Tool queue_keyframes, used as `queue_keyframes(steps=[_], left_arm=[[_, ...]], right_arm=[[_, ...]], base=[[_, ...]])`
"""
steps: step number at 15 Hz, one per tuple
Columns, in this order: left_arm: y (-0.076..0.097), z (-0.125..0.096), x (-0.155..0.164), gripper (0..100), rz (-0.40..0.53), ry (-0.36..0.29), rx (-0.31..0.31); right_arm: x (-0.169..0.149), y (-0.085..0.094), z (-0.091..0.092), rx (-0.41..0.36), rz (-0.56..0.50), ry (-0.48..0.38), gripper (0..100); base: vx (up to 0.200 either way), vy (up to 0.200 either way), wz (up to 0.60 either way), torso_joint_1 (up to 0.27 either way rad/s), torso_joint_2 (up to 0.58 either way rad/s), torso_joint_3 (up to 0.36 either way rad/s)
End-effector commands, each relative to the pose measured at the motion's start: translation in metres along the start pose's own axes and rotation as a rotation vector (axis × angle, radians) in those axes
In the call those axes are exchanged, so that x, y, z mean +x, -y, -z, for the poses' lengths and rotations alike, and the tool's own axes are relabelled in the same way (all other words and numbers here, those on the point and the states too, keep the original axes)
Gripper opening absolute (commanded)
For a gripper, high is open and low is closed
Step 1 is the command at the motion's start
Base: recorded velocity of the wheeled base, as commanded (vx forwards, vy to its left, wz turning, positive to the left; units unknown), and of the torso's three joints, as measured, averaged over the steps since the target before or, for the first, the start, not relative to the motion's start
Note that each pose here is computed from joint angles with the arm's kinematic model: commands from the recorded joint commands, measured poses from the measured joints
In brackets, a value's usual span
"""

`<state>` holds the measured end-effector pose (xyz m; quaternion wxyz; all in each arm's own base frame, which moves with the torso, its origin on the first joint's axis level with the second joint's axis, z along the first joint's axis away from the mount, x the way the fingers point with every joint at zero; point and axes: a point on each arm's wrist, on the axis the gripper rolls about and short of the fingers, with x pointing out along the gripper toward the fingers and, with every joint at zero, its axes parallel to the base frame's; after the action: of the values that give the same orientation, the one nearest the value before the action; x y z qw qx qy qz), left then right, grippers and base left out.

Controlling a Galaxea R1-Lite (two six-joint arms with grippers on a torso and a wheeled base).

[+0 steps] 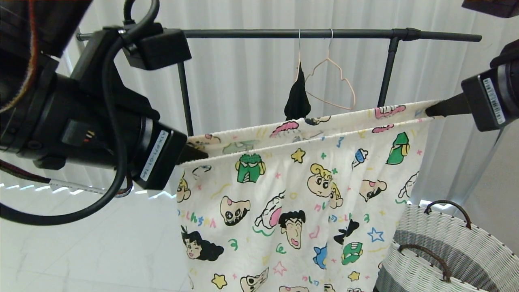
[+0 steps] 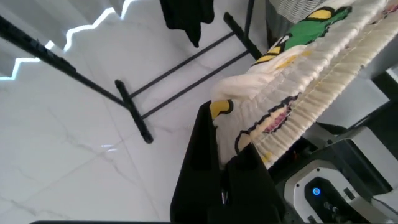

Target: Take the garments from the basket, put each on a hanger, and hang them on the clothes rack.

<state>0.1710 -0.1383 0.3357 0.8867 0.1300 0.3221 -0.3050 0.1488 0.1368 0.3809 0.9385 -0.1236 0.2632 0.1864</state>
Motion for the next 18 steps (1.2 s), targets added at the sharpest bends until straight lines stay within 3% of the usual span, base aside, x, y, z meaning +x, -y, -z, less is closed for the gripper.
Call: queue_keyframes(steps=[1,2,4,8,13,16,18], left_arm=[[0.001,-0.011,0.000,0,0.003,0.089,0.004],[0.003,-0.020,0.003,0,0.005,0.155,0.007],[0.003,-0.032,0.007,0,0.007,0.207,0.006],[0.007,-0.048,0.011,0,0.019,0.248,0.013],[0.012,-0.047,0.009,0,0.029,0.247,0.024],[0.011,-0.033,0.008,0,-0.007,0.194,0.018],[0.012,-0.007,0.000,0,-0.001,0.107,0.009]], right_arm=[[-0.022,0.010,0.015,0.002,-0.025,-0.017,0],[-0.035,0.015,0.024,-0.002,-0.075,-0.036,0],[-0.058,0.021,0.042,-0.023,-0.171,-0.081,0],[-0.070,0.013,0.051,-0.076,-0.295,-0.093,0],[-0.068,0.012,0.049,-0.072,-0.292,-0.081,0],[-0.061,0.011,0.045,-0.056,-0.267,-0.073,0],[-0.025,0.009,0.019,0.016,-0.203,0.025,0]], base=[[0.000,0.000,0.00,0.000,0.00,0.000],[0.000,0.000,0.00,0.000,0.00,0.000],[0.000,0.000,0.00,0.000,0.00,0.000],[0.000,0.000,0.00,0.000,0.00,0.000],[0.000,0.000,0.00,0.000,0.00,0.000],[0.000,0.000,0.00,0.000,0.00,0.000],[0.000,0.000,0.00,0.000,0.00,0.000]])
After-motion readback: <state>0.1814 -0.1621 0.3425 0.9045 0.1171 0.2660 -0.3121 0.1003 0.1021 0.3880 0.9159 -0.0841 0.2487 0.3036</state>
